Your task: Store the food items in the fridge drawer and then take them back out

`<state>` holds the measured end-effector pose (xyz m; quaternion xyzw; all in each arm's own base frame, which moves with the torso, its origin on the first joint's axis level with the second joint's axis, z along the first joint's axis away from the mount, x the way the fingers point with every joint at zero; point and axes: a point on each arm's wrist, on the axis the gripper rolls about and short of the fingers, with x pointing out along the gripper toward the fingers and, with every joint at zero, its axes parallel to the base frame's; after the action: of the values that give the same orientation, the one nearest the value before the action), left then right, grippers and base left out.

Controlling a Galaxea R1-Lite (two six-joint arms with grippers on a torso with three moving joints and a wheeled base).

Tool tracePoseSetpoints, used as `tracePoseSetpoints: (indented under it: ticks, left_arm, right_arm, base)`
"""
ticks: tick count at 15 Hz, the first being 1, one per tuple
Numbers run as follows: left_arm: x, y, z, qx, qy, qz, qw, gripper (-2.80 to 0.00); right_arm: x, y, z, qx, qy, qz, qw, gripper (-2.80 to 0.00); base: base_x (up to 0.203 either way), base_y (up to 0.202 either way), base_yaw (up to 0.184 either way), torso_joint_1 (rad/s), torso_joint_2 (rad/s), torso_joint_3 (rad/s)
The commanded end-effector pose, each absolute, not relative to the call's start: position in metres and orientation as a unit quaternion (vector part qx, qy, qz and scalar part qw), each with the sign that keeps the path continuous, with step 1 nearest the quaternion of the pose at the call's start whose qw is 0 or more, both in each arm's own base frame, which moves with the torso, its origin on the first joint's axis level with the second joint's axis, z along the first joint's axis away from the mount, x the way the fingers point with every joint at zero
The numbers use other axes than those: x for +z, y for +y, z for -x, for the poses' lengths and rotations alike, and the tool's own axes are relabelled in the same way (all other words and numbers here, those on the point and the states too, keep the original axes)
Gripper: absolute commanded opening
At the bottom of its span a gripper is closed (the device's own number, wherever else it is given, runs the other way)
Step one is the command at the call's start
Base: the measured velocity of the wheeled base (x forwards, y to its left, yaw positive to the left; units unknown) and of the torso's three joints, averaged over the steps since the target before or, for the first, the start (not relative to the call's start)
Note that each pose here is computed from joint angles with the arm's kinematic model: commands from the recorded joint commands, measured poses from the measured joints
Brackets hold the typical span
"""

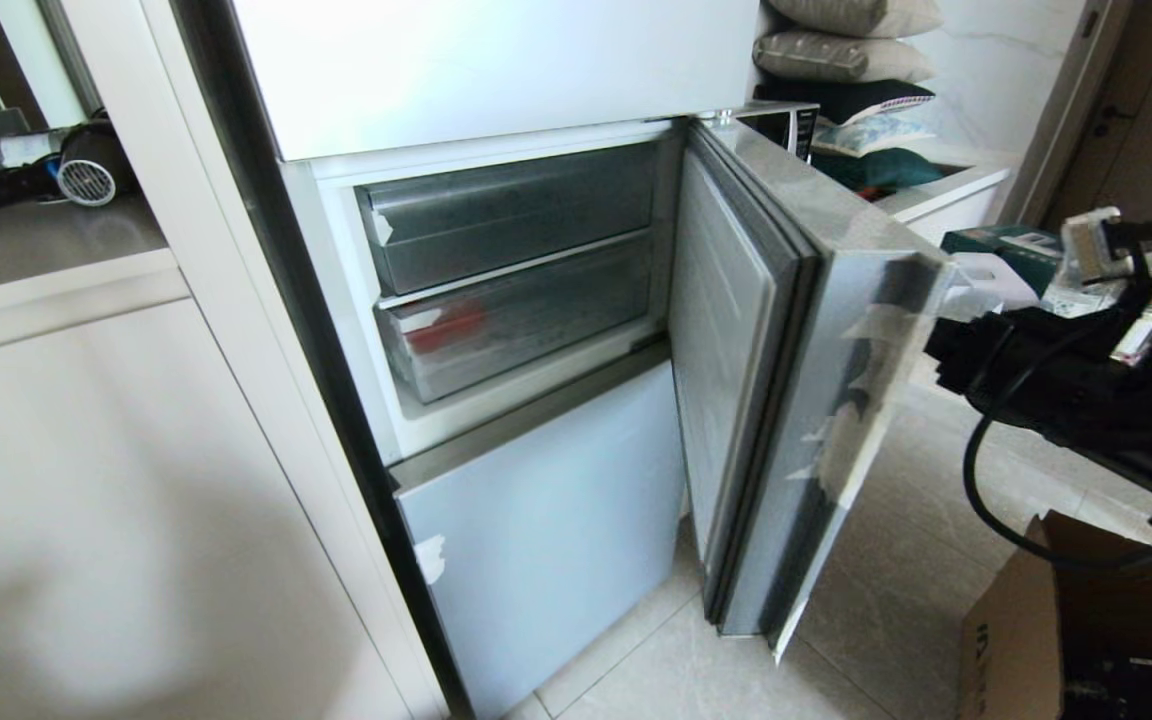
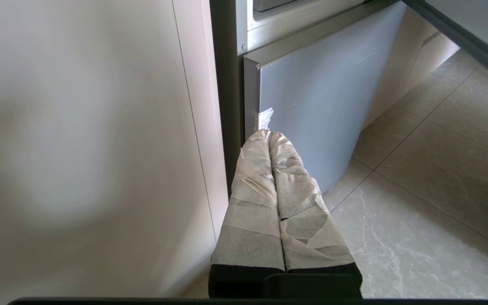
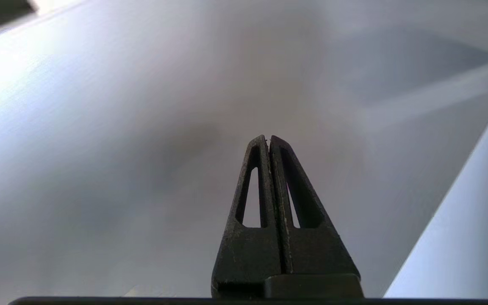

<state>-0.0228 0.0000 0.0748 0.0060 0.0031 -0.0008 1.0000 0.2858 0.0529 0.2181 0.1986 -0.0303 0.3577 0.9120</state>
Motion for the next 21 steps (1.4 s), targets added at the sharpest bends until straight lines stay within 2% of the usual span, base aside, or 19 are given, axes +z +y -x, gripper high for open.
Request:
tracePoseSetpoints:
  ticks: [1,4,9,15,21]
  left_arm:
    - [0.075,0.0,0.023,-0.001,0.004,-0.006,1.0,-2.8]
    - [0.075,0.0,0.023,-0.001,0.004,-0.006,1.0,-2.8]
    - [0.075,0.0,0.023,-0.001,0.004,-0.006,1.0,-2.8]
    - [0.075,0.0,0.023,-0.001,0.004,-0.006,1.0,-2.8]
    - [0.075,0.0,0.023,-0.001,0.004,-0.006,1.0,-2.8]
  right_arm:
    - [0.215,0.081,-0.309,0.356,-0.026,-0.208,0.911,-2.8]
    - [0.205,0.125,-0.336,0.354,-0.014,-0.195,0.915,-2.8]
    - [0.187,0.186,-0.376,0.407,-0.019,-0.19,0.893,-2.8]
    - [0.17,0.228,-0.437,0.469,-0.073,-0.175,0.863,-2.8]
    - [0.153,0.257,-0.468,0.486,-0.071,-0.172,0.854,-2.8]
  base:
    - [0.0,0.0,0.0,0.0,0.0,0.0]
    - [0.0,0.0,0.0,0.0,0.0,0.0]
    - [0.0,0.0,0.0,0.0,0.0,0.0]
    - [0.0,0.0,0.0,0.0,0.0,0.0]
    - [0.0,0.0,0.0,0.0,0.0,0.0]
